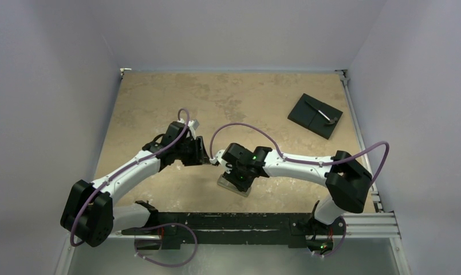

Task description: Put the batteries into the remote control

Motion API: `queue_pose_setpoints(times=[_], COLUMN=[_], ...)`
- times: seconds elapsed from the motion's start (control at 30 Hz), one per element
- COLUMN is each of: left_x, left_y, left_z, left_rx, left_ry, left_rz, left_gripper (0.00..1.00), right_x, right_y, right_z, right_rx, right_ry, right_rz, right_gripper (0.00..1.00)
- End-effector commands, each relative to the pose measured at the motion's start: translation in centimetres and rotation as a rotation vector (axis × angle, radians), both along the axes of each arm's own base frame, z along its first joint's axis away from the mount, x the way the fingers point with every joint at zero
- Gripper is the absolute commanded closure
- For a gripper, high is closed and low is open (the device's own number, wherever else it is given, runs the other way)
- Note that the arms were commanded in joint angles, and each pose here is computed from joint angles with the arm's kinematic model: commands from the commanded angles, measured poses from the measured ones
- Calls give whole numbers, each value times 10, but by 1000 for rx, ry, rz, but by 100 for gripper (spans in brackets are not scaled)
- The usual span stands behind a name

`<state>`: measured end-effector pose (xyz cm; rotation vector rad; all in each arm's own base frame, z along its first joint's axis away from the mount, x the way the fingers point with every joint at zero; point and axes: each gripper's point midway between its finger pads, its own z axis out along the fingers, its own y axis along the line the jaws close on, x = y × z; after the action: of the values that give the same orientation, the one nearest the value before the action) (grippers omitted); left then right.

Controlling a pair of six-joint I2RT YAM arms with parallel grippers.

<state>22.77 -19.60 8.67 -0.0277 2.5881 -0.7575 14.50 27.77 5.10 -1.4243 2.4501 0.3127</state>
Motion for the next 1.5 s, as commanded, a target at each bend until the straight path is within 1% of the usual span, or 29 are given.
queue_pose_setpoints(times=[0.0,0.17,0.43,0.93,1.17,1.47], left_x=[14,14,15,15,15,14], left_y=[-5,-6,-6,-7,-8,-7], left_z=[17,17,17,17,18,20], left_rx=[-30,-30,-33,-38,-43,-47], left_ry=[-61,-59,-55,-52,-50,-55], left_rz=[-13,-12,-10,-10,-11,-9], left_gripper=[58,58,58,58,58,58], right_x=[7,9,12,13,16,26], right_y=[13,14,15,18,18,16], right_z=[2,3,2,4,9,33], right_rx=[35,36,38,51,58,80], right_ry=[-20,-32,-43,-47,-64,-134], right_rz=[16,12,9,9,5,-43], right_gripper=[99,83,71,55,50,42])
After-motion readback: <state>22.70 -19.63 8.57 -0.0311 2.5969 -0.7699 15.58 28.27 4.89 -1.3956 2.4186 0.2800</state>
